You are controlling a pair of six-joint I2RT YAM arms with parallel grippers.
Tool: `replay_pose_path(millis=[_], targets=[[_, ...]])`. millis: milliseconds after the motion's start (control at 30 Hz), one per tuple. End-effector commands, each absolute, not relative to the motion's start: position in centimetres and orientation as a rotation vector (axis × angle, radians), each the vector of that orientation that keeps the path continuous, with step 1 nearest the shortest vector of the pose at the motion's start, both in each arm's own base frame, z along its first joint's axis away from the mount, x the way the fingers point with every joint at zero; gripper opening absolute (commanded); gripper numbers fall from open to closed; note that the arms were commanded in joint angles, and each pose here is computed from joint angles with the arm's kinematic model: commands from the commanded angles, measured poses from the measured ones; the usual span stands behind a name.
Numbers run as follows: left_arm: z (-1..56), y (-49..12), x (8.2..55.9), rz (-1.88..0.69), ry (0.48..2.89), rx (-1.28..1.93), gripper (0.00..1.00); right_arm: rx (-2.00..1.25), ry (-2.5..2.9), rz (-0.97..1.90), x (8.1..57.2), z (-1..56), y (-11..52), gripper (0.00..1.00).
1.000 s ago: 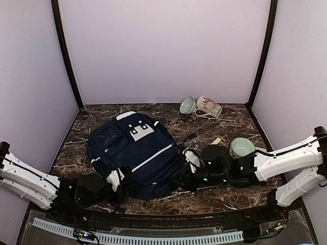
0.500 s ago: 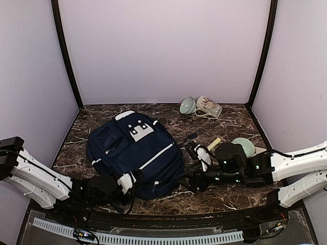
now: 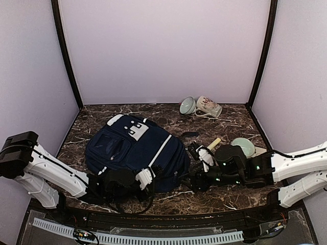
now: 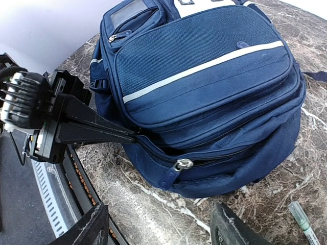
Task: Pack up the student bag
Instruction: Adjust the student bag at the center of the board, then grab the largest pocket of the student bag, then hold the largest pocket of the student bag.
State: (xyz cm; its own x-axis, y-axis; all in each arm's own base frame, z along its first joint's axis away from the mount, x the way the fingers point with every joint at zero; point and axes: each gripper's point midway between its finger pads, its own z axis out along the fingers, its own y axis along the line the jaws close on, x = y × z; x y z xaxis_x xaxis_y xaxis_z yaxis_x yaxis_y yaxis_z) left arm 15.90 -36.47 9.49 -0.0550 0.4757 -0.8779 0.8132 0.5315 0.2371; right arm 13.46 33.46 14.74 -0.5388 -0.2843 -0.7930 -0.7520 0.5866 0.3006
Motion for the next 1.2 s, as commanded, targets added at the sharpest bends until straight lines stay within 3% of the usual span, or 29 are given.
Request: replay_pose_path(millis=[0, 133, 767, 1067, 1167], targets=[[12.0, -38.1, 15.4, -0.497, 1.658, 1.075, 0.04, -0.816, 2.109, 0.844, 13.3, 14.3, 33.7, 0.68], [12.5, -37.9, 15.1, -0.519, 1.652, 1.079, 0.13, -0.767, 2.161, 0.774, 14.1, 13.0, 33.6, 0.69], [11.6, -38.0, 15.0, -0.526, 1.661, 1.081, 0.11, -0.751, 2.275, 0.661, 16.1, 8.5, 38.0, 0.53], [11.8, -37.3, 14.9, -0.534, 1.664, 1.068, 0.10, -0.715, 2.268, 0.613, 16.6, 8.9, 36.7, 0.08], [11.9, -37.3, 14.9, -0.534, 1.661, 1.068, 0.10, -0.705, 2.256, 0.624, 16.5, 9.4, 36.4, 0.00]])
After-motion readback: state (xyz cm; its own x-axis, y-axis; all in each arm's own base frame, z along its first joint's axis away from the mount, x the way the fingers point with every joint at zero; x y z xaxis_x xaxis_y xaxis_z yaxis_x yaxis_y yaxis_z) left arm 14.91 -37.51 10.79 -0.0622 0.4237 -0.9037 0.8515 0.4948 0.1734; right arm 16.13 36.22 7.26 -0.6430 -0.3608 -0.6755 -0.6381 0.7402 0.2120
